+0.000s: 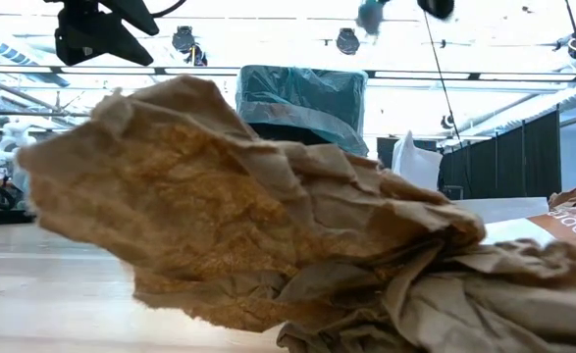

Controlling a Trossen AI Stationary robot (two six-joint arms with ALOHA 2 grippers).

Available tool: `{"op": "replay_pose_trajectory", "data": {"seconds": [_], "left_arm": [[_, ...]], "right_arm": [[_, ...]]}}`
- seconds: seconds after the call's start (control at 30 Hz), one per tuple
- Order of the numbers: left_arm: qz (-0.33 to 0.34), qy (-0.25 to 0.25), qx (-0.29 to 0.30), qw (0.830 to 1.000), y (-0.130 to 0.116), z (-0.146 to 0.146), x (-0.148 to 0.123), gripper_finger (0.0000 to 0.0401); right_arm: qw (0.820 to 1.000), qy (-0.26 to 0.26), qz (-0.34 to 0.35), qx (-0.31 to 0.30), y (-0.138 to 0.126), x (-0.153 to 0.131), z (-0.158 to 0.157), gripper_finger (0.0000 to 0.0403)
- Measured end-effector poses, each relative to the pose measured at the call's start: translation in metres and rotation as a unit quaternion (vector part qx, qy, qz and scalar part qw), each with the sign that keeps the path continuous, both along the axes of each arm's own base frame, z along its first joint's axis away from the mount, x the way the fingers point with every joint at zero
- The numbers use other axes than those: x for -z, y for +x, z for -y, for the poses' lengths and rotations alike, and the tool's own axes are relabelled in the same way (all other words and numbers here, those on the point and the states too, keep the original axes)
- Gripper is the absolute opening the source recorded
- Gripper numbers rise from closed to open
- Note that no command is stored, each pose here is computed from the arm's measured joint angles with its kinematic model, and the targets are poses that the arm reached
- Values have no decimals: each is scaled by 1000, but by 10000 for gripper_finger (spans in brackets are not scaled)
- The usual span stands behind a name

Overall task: Place trash/remove bag and relplace
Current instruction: Put the blue crumpled plastic bag into the trash bin

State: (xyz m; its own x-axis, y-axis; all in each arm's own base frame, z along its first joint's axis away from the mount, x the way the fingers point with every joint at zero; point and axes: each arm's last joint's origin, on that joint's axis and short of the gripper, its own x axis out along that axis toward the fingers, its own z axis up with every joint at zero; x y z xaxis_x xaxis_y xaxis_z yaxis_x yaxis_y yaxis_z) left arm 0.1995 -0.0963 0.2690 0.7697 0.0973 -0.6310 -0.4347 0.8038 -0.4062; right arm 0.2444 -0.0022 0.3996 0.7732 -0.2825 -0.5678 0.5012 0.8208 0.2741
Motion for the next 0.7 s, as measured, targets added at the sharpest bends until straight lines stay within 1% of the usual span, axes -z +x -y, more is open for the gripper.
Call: {"op": "replay_pose_trajectory", "data": {"seconds": [0.1, 0.2, 0.3, 0.4, 0.5, 0.57, 0.7], "left_arm": [[0, 0, 0, 1000, 0, 0, 0, 177], [0, 0, 0, 1000, 0, 0, 0, 177], [0, 0, 0, 1000, 0, 0, 0, 177], [1, -2, -1, 1000, 0, 0, 0, 177], [4, -26, -20, 999, 0, 0, 0, 177], [5, -34, -27, 999, 0, 0, 0, 177], [4, -29, -22, 999, 0, 0, 0, 177]], "right_arm": [[998, -39, 46, 4, 16, -24, 7, 0], [994, -67, 89, 9, 38, -34, 16, 0], [990, -94, 103, 9, 62, -29, 25, 3], [990, -117, 72, 9, 81, -13, 36, 14], [994, -100, 37, 24, 94, 6, 51, 34], [997, -76, 24, 14, 99, 15, 60, 53], [999, -30, 7, -13, 104, 28, 76, 94]]}}
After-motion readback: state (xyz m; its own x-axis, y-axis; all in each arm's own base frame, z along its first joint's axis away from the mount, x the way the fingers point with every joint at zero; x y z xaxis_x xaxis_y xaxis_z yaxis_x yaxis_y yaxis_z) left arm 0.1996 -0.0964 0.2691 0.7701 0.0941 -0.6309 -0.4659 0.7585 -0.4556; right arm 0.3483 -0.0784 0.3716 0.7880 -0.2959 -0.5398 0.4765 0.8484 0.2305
